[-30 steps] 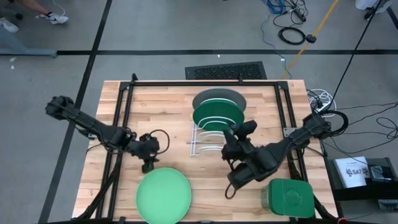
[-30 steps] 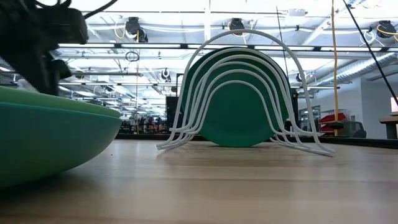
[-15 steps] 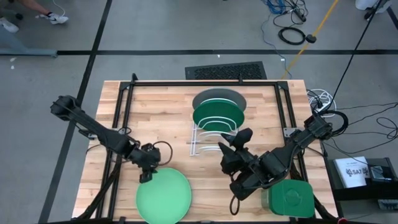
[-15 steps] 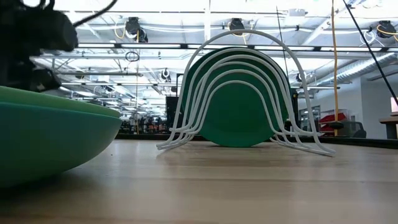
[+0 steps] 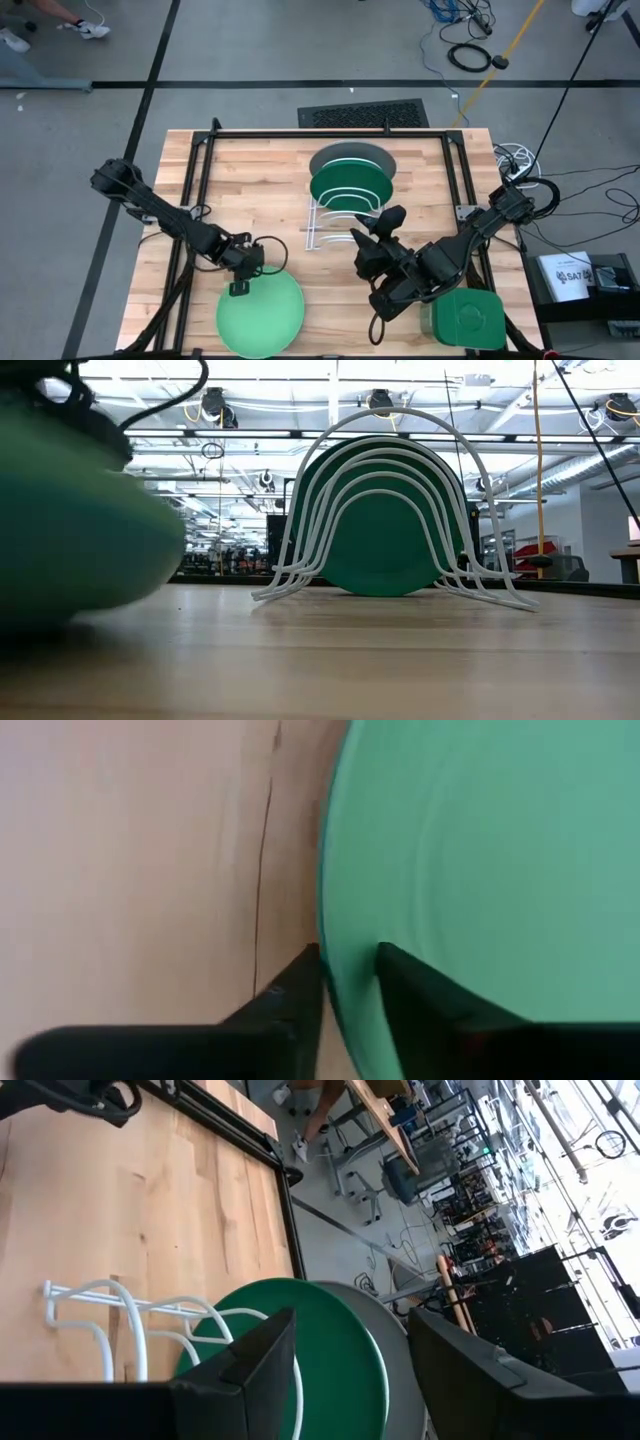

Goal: Sort dishes
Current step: Put the light green plate into the dish rack

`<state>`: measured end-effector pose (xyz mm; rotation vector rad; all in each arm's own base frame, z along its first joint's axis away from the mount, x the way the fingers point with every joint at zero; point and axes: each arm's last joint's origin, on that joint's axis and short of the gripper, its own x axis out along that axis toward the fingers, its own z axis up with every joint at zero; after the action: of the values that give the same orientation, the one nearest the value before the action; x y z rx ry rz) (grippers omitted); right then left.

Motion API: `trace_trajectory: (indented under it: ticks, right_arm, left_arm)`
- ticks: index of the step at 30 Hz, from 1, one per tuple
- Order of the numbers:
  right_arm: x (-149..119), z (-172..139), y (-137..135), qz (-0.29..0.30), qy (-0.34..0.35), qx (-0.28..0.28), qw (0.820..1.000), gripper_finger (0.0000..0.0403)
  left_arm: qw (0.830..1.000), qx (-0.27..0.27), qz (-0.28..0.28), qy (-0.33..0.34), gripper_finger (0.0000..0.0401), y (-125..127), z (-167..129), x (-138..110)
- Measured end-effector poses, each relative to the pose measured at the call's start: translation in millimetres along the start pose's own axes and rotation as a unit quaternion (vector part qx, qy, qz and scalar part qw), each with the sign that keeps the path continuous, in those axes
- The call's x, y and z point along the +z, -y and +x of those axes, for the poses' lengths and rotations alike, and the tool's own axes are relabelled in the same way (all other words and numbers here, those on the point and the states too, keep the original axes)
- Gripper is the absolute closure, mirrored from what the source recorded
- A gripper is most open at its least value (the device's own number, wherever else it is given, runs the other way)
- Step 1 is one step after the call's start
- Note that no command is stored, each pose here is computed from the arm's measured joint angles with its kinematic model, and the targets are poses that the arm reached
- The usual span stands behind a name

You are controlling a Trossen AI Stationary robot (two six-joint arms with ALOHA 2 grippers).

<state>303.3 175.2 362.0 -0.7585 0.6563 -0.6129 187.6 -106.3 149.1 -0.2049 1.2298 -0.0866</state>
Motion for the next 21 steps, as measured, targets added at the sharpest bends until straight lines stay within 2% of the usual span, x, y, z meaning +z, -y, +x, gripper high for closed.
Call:
trace_trajectory:
  ticks: [3,5,13,21]
  right_arm:
    - [0.0,0.0,0.0,0.0,0.0,0.0,1.0,0.0216]
    - [0.0,0.0,0.0,0.0,0.0,0.0,1.0,0.0216]
    - [0.0,2.6,0.9,0.001,-0.003,-0.003,1.0,0.0216]
    - [0.0,2.4,0.8,0.005,-0.003,-0.002,1.0,0.0216]
  left_arm:
    - [1.0,0.005,0.007,0.016,0.0364,0.7,-2.2,3.4]
    - [1.0,0.008,0.005,0.023,0.0386,-0.3,-2.9,5.3]
    - [0.995,0.071,0.005,0.07,0.0385,-12.8,-10.3,11.5]
    - [0.982,0.109,0.015,0.152,0.0385,-18.8,-37.2,22.3]
